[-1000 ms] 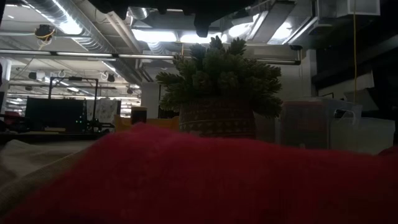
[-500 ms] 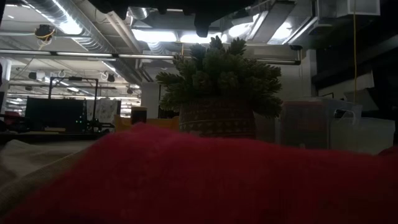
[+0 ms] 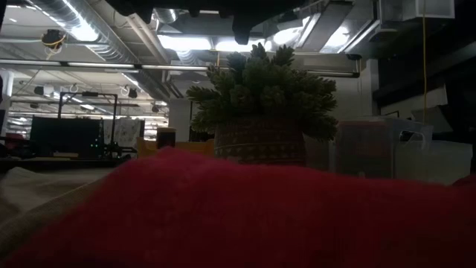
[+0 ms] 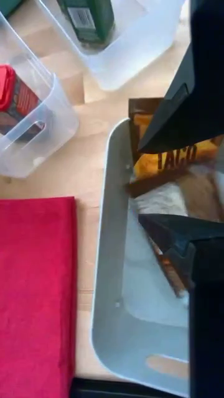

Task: Sort spices by type
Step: Return to Home Position

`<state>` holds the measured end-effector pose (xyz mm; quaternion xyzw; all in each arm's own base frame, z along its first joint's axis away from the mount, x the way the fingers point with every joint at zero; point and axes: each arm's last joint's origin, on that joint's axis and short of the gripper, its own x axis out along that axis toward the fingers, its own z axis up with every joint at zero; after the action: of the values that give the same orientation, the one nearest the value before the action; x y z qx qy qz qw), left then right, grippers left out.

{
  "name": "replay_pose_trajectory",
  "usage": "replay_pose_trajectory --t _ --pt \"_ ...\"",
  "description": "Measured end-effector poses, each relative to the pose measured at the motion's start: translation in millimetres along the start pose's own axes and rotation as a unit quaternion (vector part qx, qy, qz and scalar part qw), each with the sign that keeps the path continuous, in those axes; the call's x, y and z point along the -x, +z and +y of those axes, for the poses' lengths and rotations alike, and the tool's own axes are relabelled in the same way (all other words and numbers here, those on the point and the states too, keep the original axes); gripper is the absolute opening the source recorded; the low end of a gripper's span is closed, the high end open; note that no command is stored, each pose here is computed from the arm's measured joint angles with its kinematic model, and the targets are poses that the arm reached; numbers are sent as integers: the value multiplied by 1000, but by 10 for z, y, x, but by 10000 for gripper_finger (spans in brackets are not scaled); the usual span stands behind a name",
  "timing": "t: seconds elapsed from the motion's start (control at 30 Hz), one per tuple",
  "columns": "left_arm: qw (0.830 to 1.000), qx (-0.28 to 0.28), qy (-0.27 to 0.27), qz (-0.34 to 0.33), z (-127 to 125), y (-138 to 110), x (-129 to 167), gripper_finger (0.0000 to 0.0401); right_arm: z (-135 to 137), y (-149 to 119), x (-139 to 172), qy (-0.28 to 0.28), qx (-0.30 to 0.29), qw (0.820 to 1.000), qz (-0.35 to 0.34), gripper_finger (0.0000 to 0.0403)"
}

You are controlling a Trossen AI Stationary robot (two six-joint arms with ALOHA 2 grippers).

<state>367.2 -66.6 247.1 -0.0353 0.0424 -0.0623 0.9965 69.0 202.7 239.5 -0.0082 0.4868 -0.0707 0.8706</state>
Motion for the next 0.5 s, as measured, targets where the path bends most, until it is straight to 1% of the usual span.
replay_pose_trajectory --t 0.13,0.23,0.33,0.43,0.5 --pt "1000 13 0 -2 -1 31 19 141 -23 54 75 -13 6 1000 -15 170" --pt "1000 17 -1 -8 -4 128 85 141 -46 139 180 -24 3 998 -53 170" --pt "1000 4 1 -3 -3 265 204 141 -85 255 330 -24 -9 994 -107 170" --pt "1000 -19 2 21 -4 381 360 141 -161 401 469 -13 -25 986 -166 170" --pt "999 -31 3 39 -3 444 470 141 -239 506 521 -14 -34 981 -191 170"
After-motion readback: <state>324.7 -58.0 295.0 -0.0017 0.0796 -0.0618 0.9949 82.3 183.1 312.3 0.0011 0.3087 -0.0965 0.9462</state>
